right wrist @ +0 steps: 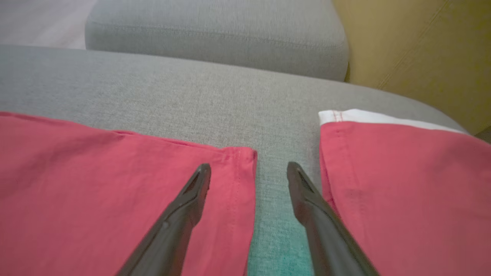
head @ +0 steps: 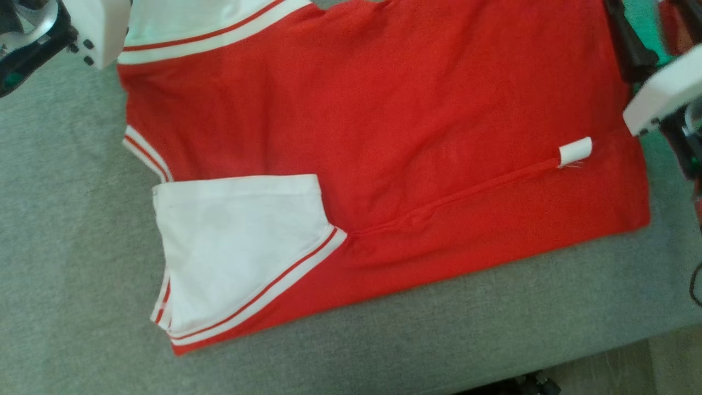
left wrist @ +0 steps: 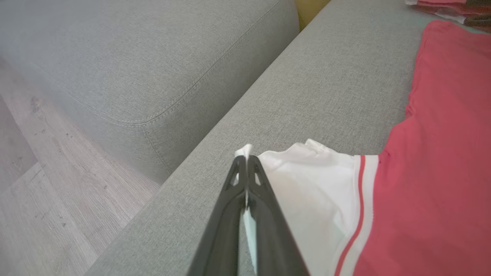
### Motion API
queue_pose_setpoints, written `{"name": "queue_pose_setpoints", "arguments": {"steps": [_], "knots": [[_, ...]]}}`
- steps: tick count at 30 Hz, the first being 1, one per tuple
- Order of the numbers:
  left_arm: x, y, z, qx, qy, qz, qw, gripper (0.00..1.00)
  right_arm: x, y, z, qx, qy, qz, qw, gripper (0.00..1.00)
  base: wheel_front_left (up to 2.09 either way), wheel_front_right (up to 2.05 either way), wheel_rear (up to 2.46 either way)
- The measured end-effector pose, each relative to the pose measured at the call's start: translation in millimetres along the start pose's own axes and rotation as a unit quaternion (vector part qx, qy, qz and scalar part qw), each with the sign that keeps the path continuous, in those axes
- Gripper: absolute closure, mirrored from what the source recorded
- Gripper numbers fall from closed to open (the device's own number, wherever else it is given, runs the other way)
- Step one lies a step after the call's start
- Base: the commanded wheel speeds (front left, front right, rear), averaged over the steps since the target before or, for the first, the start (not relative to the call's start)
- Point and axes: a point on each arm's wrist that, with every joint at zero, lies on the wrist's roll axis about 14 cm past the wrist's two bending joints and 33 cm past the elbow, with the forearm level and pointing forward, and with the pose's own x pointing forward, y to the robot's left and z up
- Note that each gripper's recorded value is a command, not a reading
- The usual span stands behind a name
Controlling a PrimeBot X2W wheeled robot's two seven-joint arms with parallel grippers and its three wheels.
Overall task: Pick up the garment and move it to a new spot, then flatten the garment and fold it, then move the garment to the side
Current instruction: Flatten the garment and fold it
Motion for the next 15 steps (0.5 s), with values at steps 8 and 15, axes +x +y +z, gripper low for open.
{"name": "queue_pose_setpoints", "arguments": {"steps": [8, 15], "knots": [[-10, 2, 2, 0.007, -0.008, 0.006, 1.0, 1.0, 18, 4, -10, 0.002, 0.058, 0.005, 0.998, 0.18, 0.0, 0.0, 0.0], [-11, 5, 2, 0.007, -0.011, 0.007, 1.0, 1.0, 29, 8, -8, 0.004, 0.063, 0.011, 0.998, 0.39, 0.0, 0.0, 0.0]]}}
